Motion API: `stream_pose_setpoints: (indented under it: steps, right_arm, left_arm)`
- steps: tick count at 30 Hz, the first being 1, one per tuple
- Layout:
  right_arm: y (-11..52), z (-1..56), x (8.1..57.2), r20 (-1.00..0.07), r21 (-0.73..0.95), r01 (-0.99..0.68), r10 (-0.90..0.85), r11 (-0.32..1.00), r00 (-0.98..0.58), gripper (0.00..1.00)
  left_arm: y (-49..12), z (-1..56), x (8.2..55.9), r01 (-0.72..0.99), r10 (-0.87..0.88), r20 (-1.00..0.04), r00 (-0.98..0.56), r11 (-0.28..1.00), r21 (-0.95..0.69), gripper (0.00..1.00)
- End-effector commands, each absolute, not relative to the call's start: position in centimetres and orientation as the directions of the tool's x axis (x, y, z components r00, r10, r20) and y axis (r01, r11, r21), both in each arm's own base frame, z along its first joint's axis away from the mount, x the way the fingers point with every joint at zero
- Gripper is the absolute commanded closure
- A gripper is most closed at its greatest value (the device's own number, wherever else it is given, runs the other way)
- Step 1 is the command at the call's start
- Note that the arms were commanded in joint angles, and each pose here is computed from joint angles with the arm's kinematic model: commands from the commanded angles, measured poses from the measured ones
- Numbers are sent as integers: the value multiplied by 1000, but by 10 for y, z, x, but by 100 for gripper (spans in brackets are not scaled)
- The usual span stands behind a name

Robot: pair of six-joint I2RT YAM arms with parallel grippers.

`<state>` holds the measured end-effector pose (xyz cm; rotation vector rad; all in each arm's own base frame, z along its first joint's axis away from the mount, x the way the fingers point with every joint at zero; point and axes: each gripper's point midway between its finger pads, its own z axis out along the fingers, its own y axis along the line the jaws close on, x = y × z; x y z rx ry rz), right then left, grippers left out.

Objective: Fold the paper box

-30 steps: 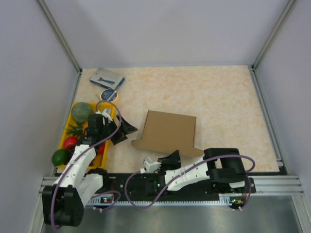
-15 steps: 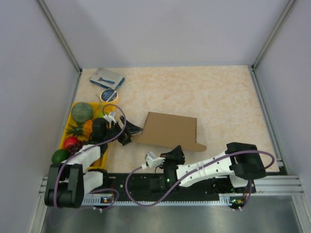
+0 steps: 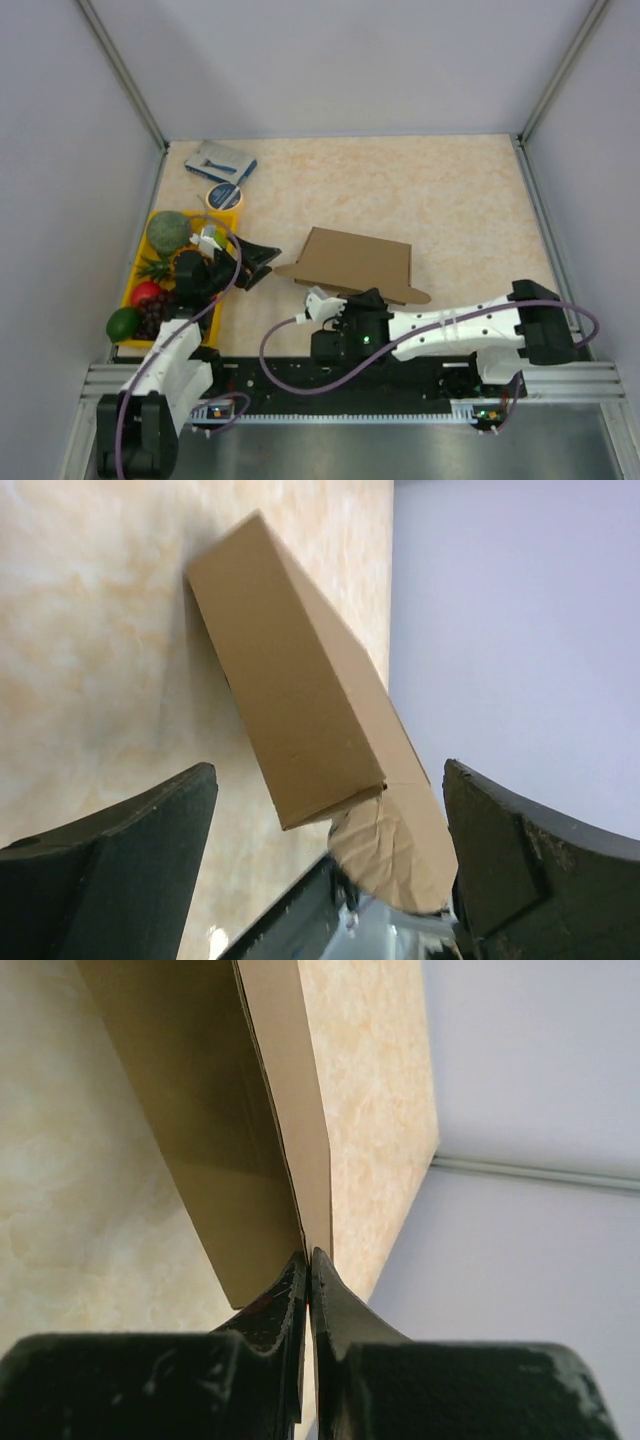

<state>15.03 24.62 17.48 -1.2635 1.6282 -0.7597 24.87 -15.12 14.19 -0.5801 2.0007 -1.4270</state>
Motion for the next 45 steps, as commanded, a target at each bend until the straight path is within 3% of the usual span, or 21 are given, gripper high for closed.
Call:
stream_pose_setpoints:
  steps: [1, 2, 4, 8, 13, 21, 25, 30, 38, 45]
  right_arm:
    - [252, 208, 163, -383, -774, -517, -921, 365, -77, 100]
    - [254, 207, 159, -400, -725, -584, -914, 365, -75, 100]
    - [254, 216, 167, -400, -705, -615, -914, 352, -65, 100]
    - [259, 216, 174, -418, -589, -739, -906, 329, -71, 100]
    - [272, 227, 183, -481, -447, -840, -874, 307, -64, 100]
    - [272, 247, 226, -545, -349, -865, -829, 362, -127, 100]
    - [275, 256, 225, -566, -325, -870, -813, 371, -135, 100]
    - [284, 261, 209, -640, -156, -921, -747, 356, -181, 100]
    - [269, 262, 229, -684, 38, -911, -654, 410, -323, 100]
    - [252, 261, 272, -671, -8, -865, -644, 502, -367, 100]
  left_arm:
    - [-106, 185, 272, 54, -726, -454, -517, 502, -863, 2]
    - [-98, 178, 268, -15, -724, -450, -523, 535, -845, 2]
    - [-82, 203, 273, 3, -696, -554, -457, 622, -783, 2]
    - [-71, 213, 267, -17, -658, -611, -440, 686, -727, 2]
    - [-91, 226, 254, 149, -593, -658, -464, 680, -718, 11]
    - [-101, 258, 246, 301, -429, -766, -479, 740, -602, 15]
    - [-109, 273, 240, 350, -425, -773, -471, 715, -606, 16]
    - [-111, 278, 237, 370, -417, -778, -470, 707, -602, 18]
    - [-114, 288, 235, 394, -391, -789, -474, 707, -587, 19]
    - [-120, 292, 239, 417, -388, -777, -495, 679, -604, 21]
